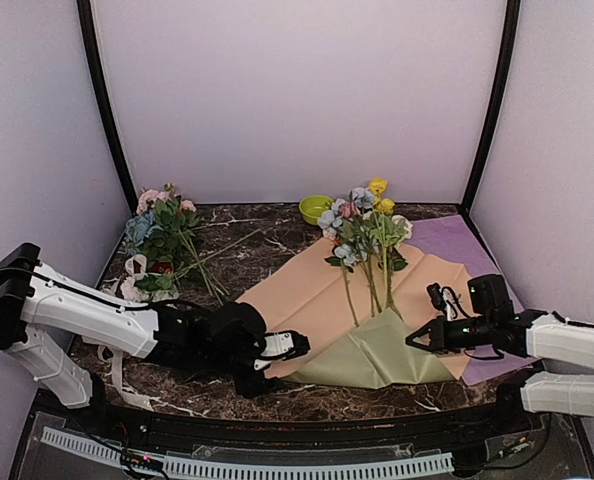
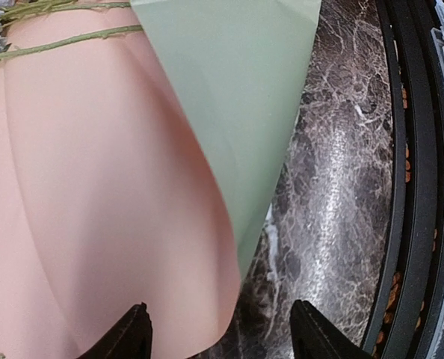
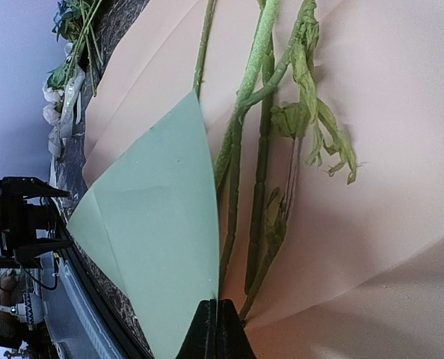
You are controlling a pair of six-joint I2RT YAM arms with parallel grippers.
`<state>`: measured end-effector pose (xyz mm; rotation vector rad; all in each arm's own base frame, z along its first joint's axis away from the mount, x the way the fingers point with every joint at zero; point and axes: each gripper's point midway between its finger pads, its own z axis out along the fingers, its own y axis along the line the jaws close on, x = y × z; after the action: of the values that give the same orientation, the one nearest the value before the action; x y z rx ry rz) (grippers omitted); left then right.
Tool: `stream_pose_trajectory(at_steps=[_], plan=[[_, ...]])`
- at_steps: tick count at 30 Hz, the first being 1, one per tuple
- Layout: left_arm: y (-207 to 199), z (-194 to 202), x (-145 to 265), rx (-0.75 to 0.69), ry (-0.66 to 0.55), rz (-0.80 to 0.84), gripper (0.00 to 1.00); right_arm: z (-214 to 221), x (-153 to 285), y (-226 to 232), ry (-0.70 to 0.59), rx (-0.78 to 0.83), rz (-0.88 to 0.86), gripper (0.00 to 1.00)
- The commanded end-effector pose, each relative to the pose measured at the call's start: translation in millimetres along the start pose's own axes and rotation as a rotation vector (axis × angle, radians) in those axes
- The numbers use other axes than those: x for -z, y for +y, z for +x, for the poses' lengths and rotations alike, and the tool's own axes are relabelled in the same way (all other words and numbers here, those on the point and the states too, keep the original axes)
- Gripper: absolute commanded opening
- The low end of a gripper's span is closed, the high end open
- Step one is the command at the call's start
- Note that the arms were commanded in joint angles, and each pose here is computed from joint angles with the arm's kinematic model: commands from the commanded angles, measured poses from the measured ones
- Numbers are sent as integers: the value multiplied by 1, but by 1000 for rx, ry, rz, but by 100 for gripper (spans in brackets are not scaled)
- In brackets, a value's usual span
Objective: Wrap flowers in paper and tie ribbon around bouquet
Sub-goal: Fold the bottom corner of the flattened wrapping paper at the center of the board.
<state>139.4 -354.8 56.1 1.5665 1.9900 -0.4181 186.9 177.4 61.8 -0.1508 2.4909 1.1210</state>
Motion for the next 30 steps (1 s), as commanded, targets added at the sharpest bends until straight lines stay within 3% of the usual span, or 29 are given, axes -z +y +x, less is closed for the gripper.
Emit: stream_pose_trajectory(at_steps=[1,5,7,10,12,17,25,28,30], plan=[[13,0,12,-58,-53,-78,65,-15,-1,13,-7,67,-48,0],[16,-9,9,-31,-66,-45,61,-28,-4,14,-15,91,-26,0],[6,-24,11,-14,-113,58,61,-33,-6,16,-12,93,-36,0],[-28,-50,23,-54,-222,286,71,-35,-8,21,-1,102,-62,0],[-37,-53,17,-51,-219,350,74,-34,-9,22,5,121,-72,0],[-28,-36,-17,58,-84,350,75,-31,-10,26,26,137,-98,0],[-21,-40,-28,77,-71,349,74,-45,2,22,-55,137,-92,0],[-23,-41,-33,83,-65,381,64,-50,8,19,-82,122,-101,0],[-26,-38,-35,77,-55,420,51,-52,9,17,-89,114,-97,0]])
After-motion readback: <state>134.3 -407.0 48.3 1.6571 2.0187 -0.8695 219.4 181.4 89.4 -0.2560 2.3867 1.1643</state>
